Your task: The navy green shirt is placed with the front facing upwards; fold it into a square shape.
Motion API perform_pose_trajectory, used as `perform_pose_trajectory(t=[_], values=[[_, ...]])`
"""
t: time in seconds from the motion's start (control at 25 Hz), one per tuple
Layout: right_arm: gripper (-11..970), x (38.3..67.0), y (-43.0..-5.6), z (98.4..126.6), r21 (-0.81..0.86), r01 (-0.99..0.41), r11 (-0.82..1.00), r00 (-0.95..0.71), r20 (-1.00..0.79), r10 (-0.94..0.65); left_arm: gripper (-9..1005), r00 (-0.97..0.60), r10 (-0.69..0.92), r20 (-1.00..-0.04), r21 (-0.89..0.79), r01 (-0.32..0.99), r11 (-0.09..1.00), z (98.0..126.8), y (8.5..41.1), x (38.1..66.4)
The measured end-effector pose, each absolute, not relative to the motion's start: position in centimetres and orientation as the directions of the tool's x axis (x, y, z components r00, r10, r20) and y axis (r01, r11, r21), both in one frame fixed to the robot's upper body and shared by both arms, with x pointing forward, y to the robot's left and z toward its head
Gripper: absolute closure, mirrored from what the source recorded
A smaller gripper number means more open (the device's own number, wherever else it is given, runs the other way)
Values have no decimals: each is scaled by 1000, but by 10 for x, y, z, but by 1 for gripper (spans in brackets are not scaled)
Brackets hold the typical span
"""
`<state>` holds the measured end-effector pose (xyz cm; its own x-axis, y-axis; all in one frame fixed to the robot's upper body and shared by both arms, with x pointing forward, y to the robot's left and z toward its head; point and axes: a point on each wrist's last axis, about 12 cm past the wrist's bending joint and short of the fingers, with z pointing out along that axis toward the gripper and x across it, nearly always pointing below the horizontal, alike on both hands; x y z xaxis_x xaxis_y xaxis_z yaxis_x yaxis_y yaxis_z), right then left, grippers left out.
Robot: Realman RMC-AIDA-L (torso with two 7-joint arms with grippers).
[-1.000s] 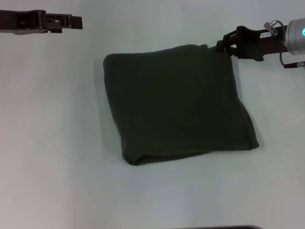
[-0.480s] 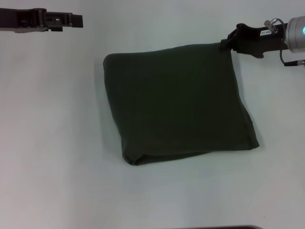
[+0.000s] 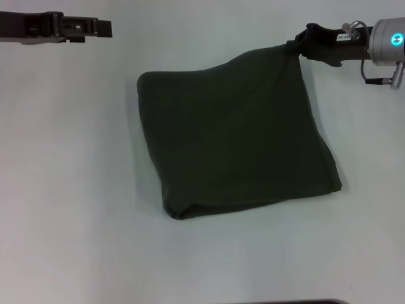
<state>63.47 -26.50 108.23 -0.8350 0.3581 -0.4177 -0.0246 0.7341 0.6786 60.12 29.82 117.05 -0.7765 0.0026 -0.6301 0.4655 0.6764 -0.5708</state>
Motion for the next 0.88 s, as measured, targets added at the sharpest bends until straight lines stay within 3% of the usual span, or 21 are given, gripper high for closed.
perform_pose_trajectory(t=[0.52, 0.88], values=[[867, 637, -267, 1081, 660, -10, 751, -826, -429, 365, 167, -777, -5, -630, -574, 461, 677, 1170, 300, 601], [473, 641, -270, 1091, 626, -59, 778, -834, -459, 306, 166, -779, -8, -626, -572, 453, 684, 1168, 301, 602]])
